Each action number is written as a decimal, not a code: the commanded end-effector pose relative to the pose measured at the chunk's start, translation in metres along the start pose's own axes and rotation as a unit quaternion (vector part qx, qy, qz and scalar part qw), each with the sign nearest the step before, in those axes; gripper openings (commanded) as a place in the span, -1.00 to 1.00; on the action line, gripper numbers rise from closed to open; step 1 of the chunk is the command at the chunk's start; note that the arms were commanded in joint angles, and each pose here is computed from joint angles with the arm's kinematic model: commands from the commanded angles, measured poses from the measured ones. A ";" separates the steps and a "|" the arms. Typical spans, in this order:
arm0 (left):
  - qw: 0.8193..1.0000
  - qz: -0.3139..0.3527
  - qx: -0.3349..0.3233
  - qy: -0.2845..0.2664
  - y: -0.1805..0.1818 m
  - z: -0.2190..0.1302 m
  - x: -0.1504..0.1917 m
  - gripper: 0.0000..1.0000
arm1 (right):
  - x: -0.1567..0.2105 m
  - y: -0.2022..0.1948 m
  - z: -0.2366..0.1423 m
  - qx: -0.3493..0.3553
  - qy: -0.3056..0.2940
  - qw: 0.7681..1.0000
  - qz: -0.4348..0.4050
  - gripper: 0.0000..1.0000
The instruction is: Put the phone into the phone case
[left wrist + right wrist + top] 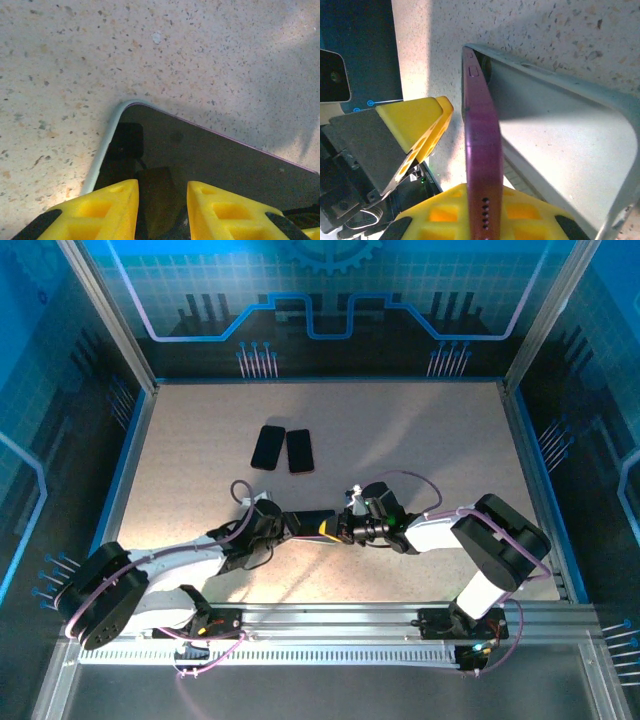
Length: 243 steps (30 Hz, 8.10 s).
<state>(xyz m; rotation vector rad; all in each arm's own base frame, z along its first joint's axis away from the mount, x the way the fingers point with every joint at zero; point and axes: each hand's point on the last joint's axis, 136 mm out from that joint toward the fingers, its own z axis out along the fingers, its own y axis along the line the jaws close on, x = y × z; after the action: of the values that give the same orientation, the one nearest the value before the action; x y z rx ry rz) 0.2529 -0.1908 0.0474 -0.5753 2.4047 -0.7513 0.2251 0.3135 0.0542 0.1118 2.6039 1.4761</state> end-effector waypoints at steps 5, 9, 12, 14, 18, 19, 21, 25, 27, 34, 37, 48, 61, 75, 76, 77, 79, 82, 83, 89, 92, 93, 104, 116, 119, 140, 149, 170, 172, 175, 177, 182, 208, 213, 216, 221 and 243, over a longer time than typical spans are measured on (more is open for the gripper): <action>1.000 0.017 -0.004 0.012 -0.004 0.009 0.003 -0.38 | 0.029 -0.048 -0.002 0.102 0.037 0.994 0.027 -0.90; 1.000 0.017 -0.001 0.011 -0.006 0.011 0.001 -0.38 | 0.028 -0.046 -0.004 0.107 0.035 0.993 0.022 -0.82; 1.000 0.016 -0.001 0.009 -0.006 0.010 0.000 -0.38 | 0.028 -0.046 -0.005 0.114 0.037 0.993 0.020 -0.77; 1.000 0.017 -0.003 0.010 -0.005 0.010 0.001 -0.38 | 0.027 -0.045 -0.005 0.115 0.038 0.993 0.018 -0.75; 1.000 0.017 -0.004 0.009 -0.002 0.008 0.001 -0.38 | 0.026 -0.041 -0.005 0.117 0.041 0.992 0.013 -0.66; 1.000 0.016 -0.004 0.008 -0.001 0.007 0.001 -0.38 | 0.026 -0.041 -0.005 0.119 0.041 0.992 0.012 -0.63; 1.000 0.014 -0.003 0.006 0.000 0.006 0.000 -0.38 | 0.025 -0.039 -0.006 0.120 0.041 0.992 0.009 -0.57; 1.000 0.011 -0.006 0.004 0.003 0.005 0.000 -0.38 | 0.025 -0.037 -0.007 0.123 0.041 0.992 0.005 -0.54; 1.000 0.010 -0.006 0.005 0.004 0.005 0.001 -0.38 | 0.025 -0.036 -0.007 0.124 0.041 0.991 0.002 -0.48; 1.000 0.008 -0.005 0.003 0.006 0.004 0.001 -0.38 | 0.025 -0.032 -0.006 0.128 0.045 0.991 -0.004 -0.24; 1.000 0.007 -0.005 0.001 0.006 0.003 0.000 -0.38 | 0.025 -0.030 -0.006 0.129 0.046 0.991 -0.007 -0.15; 1.000 0.008 -0.010 -0.010 0.011 -0.001 -0.004 -0.38 | 0.024 -0.020 -0.011 0.133 0.046 0.990 -0.020 0.11; 0.999 0.002 -0.030 -0.020 0.023 -0.001 -0.010 -0.37 | 0.022 -0.012 -0.017 0.138 0.042 0.989 -0.030 0.19; 0.999 0.002 -0.049 -0.007 0.035 0.012 -0.002 -0.39 | 0.022 -0.010 -0.011 0.130 0.043 0.990 -0.030 0.19; 0.999 0.001 -0.048 -0.005 0.035 0.013 -0.001 -0.39 | 0.023 -0.009 -0.011 0.129 0.044 0.990 -0.030 0.19; 0.999 0.000 -0.048 -0.003 0.035 0.014 -0.001 -0.39 | 0.023 -0.009 -0.010 0.128 0.044 0.990 -0.031 0.19; 0.999 -0.001 -0.045 -0.001 0.035 0.016 0.000 -0.40 | 0.022 -0.008 -0.010 0.126 0.042 0.991 -0.031 0.19; 0.999 -0.004 -0.041 -0.002 0.034 0.017 0.000 -0.40 | 0.022 -0.004 -0.008 0.114 0.041 0.992 -0.034 0.19; 0.999 -0.005 -0.038 -0.001 0.033 0.016 0.001 -0.40 | 0.023 -0.002 -0.007 0.109 0.041 0.993 -0.035 0.19; 1.000 -0.008 -0.028 -0.005 0.029 0.010 0.002 -0.40 | 0.024 0.002 -0.003 0.099 0.044 0.993 -0.038 0.19; 1.000 -0.008 -0.024 -0.010 0.028 0.005 0.002 -0.40 | 0.025 0.003 -0.002 0.096 0.047 0.993 -0.041 0.19; 1.000 -0.009 -0.023 -0.012 0.027 0.003 0.001 -0.40 | 0.025 0.003 -0.001 0.096 0.047 0.993 -0.041 0.19; 1.000 -0.011 -0.021 -0.003 0.028 0.000 0.010 -0.40 | 0.025 0.002 -0.009 0.108 0.050 0.991 -0.058 0.20; 1.000 -0.008 -0.010 0.016 0.019 0.004 0.022 -0.40 | 0.010 -0.007 -0.032 0.123 0.032 0.990 -0.062 0.25; 1.000 -0.006 -0.012 0.015 0.018 0.003 0.021 -0.40 | 0.005 -0.007 -0.038 0.119 0.027 0.991 -0.059 0.26; 0.997 0.054 -0.031 -0.039 0.007 -0.016 -0.012 -0.36 | -0.005 -0.016 -0.045 0.134 0.010 0.989 -0.065 0.15; 0.997 0.063 -0.023 -0.032 -0.003 -0.004 -0.015 -0.40 | -0.002 -0.020 -0.044 0.133 0.012 0.989 -0.062 -0.51; 0.996 0.073 -0.050 0.021 -0.003 0.032 -0.007 -1.00 | 0.001 -0.031 -0.040 0.141 0.018 0.988 -0.054 -0.73; 0.996 0.072 -0.056 0.023 0.000 0.033 -0.007 -1.00 | 0.000 -0.031 -0.039 0.141 0.019 0.988 -0.055 -0.74; 0.995 0.073 -0.068 0.029 0.004 0.035 -0.005 -1.00 | 0.000 -0.032 -0.038 0.144 0.023 0.988 -0.054 -0.73; 0.994 0.073 -0.075 0.034 0.007 0.035 -0.004 -1.00 | 0.000 -0.032 -0.037 0.142 0.025 0.988 -0.056 -0.74; 0.994 0.072 -0.078 0.037 0.011 0.032 -0.001 -1.00 | 0.000 -0.032 -0.038 0.149 0.028 0.987 -0.061 -0.76; 0.994 0.062 -0.082 0.034 0.035 -0.006 0.006 -1.00 | -0.001 -0.036 -0.045 0.190 0.032 0.977 -0.093 -0.83; 0.994 0.060 -0.082 0.043 0.038 -0.001 0.010 -1.00 | 0.002 -0.040 -0.042 0.197 0.038 0.975 -0.093 -0.83; 0.994 0.058 -0.080 0.047 0.038 0.001 0.012 -1.00 | 0.003 -0.042 -0.040 0.198 0.040 0.975 -0.092 -0.83; 0.994 0.053 -0.079 0.052 0.039 0.004 0.015 -1.00 | 0.004 -0.043 -0.035 0.198 0.045 0.975 -0.091 -0.84; 0.995 0.046 -0.074 0.057 0.038 0.007 0.021 -1.00 | 0.020 -0.037 -0.007 0.183 0.069 0.976 -0.093 -0.86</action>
<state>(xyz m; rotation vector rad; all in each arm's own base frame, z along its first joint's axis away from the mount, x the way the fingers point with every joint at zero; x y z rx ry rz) 0.2402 -0.1666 0.0177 -0.4922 2.5565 -0.5222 0.2112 0.2690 0.0274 -0.1317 2.8855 0.9058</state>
